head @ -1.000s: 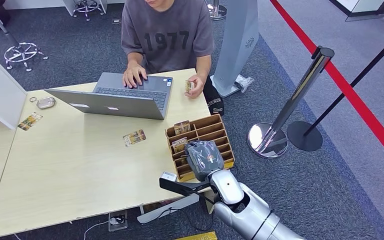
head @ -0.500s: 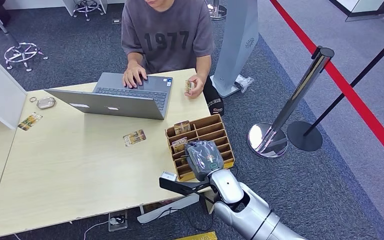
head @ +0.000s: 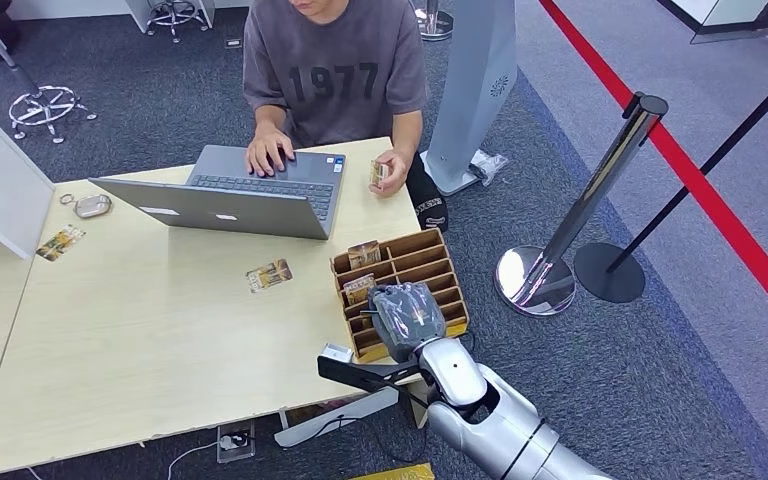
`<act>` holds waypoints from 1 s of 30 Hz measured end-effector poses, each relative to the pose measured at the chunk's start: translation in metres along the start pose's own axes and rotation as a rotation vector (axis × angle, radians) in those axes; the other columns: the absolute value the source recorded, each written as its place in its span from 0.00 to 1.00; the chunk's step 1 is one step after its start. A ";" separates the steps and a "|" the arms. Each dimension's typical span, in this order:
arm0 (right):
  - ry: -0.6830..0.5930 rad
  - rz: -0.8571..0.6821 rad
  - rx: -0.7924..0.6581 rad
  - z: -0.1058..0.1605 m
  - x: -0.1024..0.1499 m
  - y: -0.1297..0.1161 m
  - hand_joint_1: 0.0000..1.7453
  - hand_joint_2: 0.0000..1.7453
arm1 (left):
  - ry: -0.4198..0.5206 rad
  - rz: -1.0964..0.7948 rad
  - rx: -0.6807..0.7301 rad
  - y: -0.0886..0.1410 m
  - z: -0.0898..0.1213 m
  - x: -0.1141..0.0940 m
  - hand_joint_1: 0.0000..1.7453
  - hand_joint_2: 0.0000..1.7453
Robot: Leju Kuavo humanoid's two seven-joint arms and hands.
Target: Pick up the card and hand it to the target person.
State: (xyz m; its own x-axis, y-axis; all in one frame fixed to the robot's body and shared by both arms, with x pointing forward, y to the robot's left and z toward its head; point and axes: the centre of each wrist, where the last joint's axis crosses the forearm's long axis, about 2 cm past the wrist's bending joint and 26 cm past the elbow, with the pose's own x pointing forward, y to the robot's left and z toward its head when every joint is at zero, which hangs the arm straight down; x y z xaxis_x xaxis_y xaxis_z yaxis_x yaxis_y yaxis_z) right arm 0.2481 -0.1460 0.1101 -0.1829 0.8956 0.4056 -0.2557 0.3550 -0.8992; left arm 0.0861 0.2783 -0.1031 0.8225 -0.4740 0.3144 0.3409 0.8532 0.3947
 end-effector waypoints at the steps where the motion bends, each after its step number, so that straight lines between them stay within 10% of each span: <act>1: 0.000 -0.001 -0.002 0.000 0.000 0.000 0.98 1.00 | 0.000 0.000 0.000 0.000 0.000 0.000 0.00 0.00; 30: -0.211 -0.213 -0.033 0.023 0.008 -0.103 0.85 1.00 | -0.021 0.011 -0.002 0.002 0.000 -0.002 0.00 0.00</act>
State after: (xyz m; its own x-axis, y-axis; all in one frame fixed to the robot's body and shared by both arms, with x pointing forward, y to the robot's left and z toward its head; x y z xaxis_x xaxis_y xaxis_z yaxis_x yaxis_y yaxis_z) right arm 0.2515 -0.1816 0.2101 -0.3226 0.7255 0.6079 -0.2795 0.5405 -0.7935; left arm 0.0855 0.2805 -0.1033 0.8163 -0.4693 0.3368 0.3330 0.8587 0.3895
